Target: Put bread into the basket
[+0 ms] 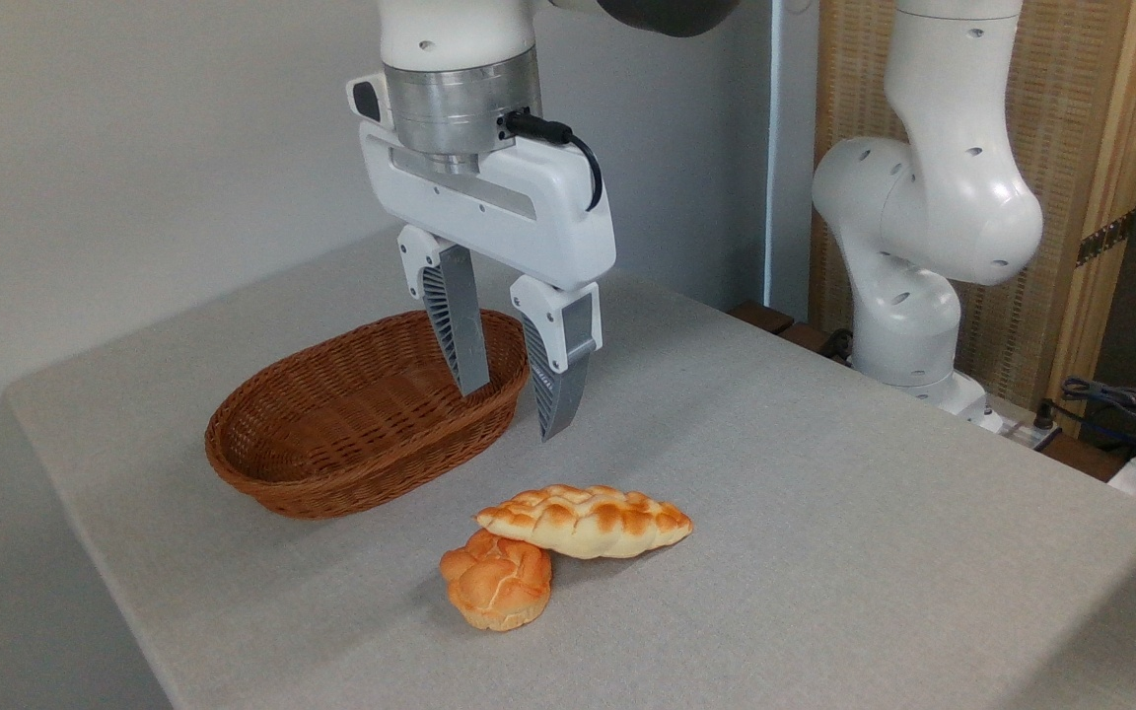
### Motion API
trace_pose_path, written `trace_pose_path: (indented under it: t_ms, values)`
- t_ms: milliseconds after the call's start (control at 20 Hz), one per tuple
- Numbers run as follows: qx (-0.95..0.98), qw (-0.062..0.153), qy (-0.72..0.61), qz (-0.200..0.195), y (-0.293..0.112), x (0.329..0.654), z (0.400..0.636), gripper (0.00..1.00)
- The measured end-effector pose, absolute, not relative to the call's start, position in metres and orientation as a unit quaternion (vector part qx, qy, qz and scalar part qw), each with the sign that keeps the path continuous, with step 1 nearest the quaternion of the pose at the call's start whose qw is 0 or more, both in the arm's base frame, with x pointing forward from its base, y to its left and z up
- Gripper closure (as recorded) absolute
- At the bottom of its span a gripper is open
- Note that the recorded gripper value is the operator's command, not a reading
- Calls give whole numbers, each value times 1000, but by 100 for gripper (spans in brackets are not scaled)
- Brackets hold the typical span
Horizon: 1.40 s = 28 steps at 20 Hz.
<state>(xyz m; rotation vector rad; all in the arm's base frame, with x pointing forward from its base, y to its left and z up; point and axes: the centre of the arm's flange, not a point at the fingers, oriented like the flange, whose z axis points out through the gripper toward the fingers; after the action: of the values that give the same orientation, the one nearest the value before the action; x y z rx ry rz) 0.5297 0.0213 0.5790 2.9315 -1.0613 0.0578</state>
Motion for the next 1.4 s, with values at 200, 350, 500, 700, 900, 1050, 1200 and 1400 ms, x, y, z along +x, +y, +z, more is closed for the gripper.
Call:
trace_pose_path:
  t_ms: [200,350,500,700,900,1050,1200,1400]
  values:
    - [937,16,-349,8,19,527,575,0]
    - [937,17,-349,6,21,527,575,0]
    - [937,17,-349,6,21,527,575,0]
    - [936,18,-351,3,21,526,574,0]
    - [936,20,-351,-3,21,527,569,0]
    - [936,21,-351,-4,21,527,568,0]
    - [936,21,-351,-4,21,526,568,0]
    - [935,25,-353,-14,18,523,564,0]
